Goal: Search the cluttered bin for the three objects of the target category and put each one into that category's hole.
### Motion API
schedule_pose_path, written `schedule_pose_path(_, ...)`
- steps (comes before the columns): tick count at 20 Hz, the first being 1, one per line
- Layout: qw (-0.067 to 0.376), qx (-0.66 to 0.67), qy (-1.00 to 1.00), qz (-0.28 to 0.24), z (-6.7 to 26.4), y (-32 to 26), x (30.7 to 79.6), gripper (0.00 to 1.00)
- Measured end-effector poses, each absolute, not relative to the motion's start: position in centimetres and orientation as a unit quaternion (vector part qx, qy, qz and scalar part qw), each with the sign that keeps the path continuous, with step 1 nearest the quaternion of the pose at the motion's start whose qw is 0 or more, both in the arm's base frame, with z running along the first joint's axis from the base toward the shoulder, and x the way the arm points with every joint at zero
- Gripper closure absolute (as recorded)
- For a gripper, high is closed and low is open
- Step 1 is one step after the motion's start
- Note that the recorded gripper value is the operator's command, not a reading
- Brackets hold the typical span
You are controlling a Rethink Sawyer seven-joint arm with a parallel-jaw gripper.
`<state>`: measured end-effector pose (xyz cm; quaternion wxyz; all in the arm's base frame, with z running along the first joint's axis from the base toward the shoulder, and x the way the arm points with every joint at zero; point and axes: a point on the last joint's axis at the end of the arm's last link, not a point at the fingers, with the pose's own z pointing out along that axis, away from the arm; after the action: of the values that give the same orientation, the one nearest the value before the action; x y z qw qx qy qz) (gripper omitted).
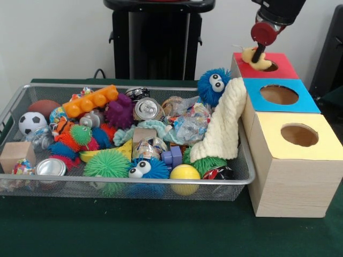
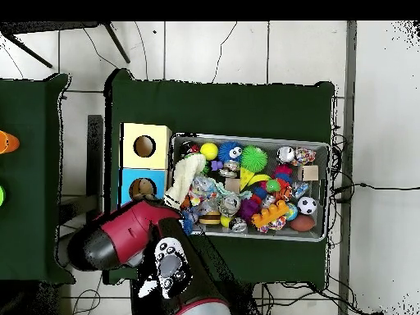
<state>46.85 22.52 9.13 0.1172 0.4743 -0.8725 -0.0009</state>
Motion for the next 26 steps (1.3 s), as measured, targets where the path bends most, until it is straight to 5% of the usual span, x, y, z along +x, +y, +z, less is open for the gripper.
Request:
schedule_pose_path(14,0.101,0.477,-0.873,0.014,8.6,23.3,47.4,1.00)
schedule_pose_path(22,0.045,0.483,-0.874,0.009,5.9,24.9,47.9,1.00)
schedule_pose_path(23,0.044,0.484,-0.874,0.005,4.7,25.0,47.4,0.00)
schedule_pose_path(26,0.050,0.483,-0.874,0.005,4.4,24.8,47.0,0.00)
